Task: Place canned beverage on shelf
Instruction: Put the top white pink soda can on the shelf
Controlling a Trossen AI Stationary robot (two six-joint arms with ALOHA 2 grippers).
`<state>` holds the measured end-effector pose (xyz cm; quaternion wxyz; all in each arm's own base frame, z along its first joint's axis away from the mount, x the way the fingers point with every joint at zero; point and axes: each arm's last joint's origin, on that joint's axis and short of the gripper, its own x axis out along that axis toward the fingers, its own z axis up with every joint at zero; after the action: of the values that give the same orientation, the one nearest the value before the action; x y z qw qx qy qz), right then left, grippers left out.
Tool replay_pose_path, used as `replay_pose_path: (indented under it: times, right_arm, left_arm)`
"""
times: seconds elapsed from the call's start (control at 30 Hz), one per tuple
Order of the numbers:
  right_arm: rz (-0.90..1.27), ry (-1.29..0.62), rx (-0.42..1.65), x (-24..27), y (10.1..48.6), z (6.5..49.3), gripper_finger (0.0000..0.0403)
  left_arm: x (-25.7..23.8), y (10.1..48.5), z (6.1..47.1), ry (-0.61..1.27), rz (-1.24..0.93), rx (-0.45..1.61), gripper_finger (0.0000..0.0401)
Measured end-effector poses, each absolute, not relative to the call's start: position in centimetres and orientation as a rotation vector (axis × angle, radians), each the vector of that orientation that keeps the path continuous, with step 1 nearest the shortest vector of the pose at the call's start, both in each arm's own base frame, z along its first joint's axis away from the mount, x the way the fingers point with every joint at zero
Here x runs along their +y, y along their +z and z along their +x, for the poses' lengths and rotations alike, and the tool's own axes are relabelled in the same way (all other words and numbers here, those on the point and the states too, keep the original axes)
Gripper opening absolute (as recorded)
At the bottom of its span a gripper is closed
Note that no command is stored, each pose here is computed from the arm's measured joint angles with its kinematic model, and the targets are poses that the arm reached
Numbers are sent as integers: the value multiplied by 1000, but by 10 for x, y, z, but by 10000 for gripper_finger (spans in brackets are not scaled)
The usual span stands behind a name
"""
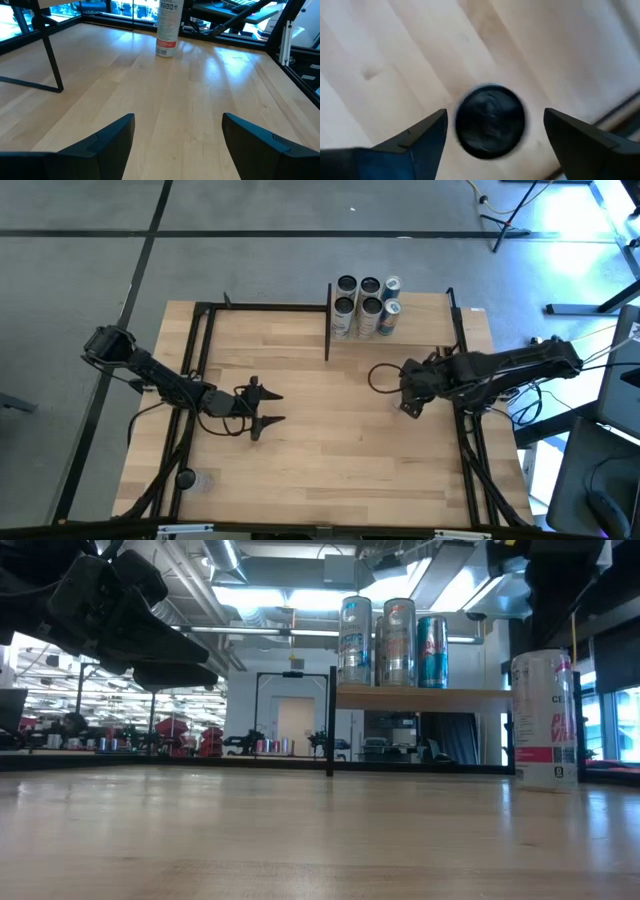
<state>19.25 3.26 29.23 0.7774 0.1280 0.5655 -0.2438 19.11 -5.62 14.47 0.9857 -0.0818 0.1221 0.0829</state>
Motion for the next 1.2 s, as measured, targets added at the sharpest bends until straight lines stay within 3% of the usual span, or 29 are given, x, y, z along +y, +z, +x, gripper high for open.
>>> replay_pose_path:
  times: [0.2, 0.57, 0.8, 1.2]
  right_arm:
    - [247, -584, 1210, 24, 303, 161, 315]
    - [306, -440, 1058, 19, 281, 103, 315]
    - [271, -385, 1079, 20, 261, 102, 315]
    - [136, -272, 1078, 30, 233, 138, 315]
  left_arm:
    - [-56, 145, 191, 156, -166, 249, 285]
    - [-57, 145, 191, 155, -167, 246, 285]
    - [-57, 145, 191, 155, -168, 244, 285]
    - [-57, 145, 191, 155, -168, 244, 285]
